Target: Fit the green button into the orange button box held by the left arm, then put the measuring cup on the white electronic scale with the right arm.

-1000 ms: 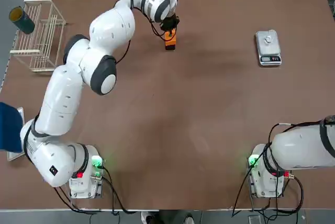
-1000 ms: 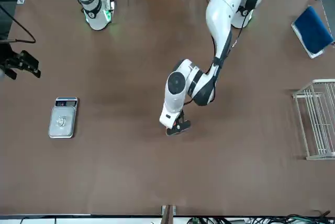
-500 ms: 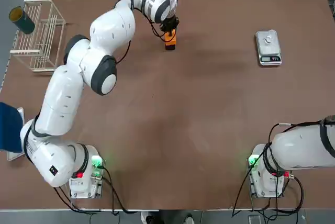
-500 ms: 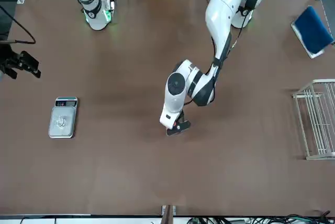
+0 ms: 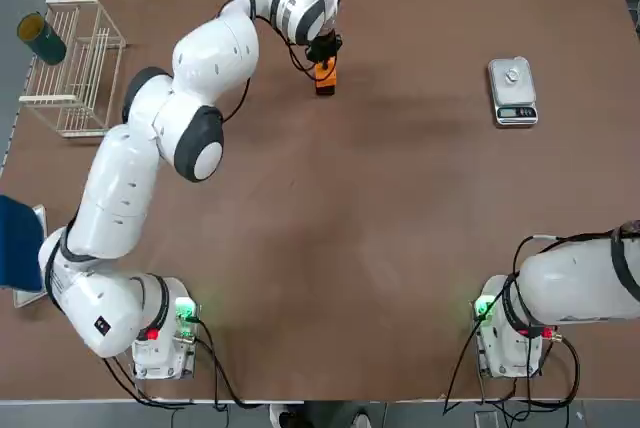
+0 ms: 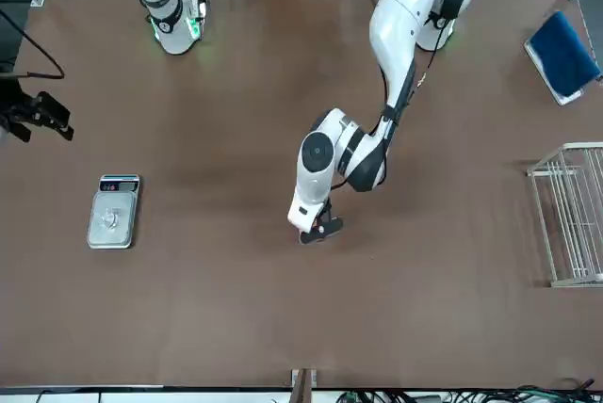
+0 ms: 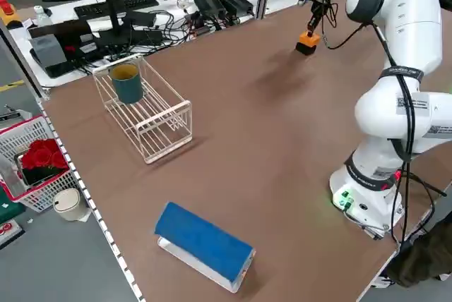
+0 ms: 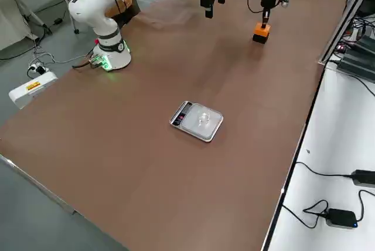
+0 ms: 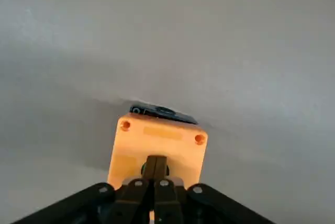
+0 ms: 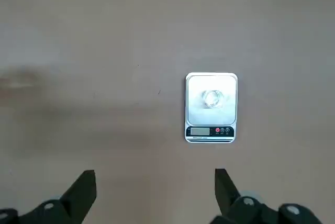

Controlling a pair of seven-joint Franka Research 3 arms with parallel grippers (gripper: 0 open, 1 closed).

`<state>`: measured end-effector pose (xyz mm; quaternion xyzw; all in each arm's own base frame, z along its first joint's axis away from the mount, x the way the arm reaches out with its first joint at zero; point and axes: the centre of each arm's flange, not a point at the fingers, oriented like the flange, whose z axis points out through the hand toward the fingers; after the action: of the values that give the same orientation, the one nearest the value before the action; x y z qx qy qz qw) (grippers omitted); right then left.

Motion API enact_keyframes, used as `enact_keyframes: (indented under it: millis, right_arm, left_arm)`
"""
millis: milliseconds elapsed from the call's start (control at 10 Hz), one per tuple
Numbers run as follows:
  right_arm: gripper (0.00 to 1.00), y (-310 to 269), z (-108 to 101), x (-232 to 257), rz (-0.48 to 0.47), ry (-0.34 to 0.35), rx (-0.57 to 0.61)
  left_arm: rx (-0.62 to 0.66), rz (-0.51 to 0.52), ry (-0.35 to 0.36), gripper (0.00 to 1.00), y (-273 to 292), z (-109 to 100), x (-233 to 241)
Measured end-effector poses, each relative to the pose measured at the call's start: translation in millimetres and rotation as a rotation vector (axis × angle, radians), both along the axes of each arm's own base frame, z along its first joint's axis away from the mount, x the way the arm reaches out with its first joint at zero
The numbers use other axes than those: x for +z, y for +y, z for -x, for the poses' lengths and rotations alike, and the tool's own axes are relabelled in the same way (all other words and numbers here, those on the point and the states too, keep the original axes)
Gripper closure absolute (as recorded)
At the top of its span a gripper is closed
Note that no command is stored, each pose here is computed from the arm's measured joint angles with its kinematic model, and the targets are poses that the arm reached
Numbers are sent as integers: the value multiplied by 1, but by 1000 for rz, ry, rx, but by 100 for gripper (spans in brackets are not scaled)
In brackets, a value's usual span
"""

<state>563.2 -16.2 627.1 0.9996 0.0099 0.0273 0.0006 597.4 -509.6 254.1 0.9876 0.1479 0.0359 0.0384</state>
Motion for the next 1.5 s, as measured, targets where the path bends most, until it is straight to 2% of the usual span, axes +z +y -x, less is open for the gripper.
enact_keyframes:
  millis: [1500]
  right_arm:
    - [0, 3, 0, 0, 0, 1, 6]
  left_arm:
    - [-9, 0, -7, 99, -6, 4, -1]
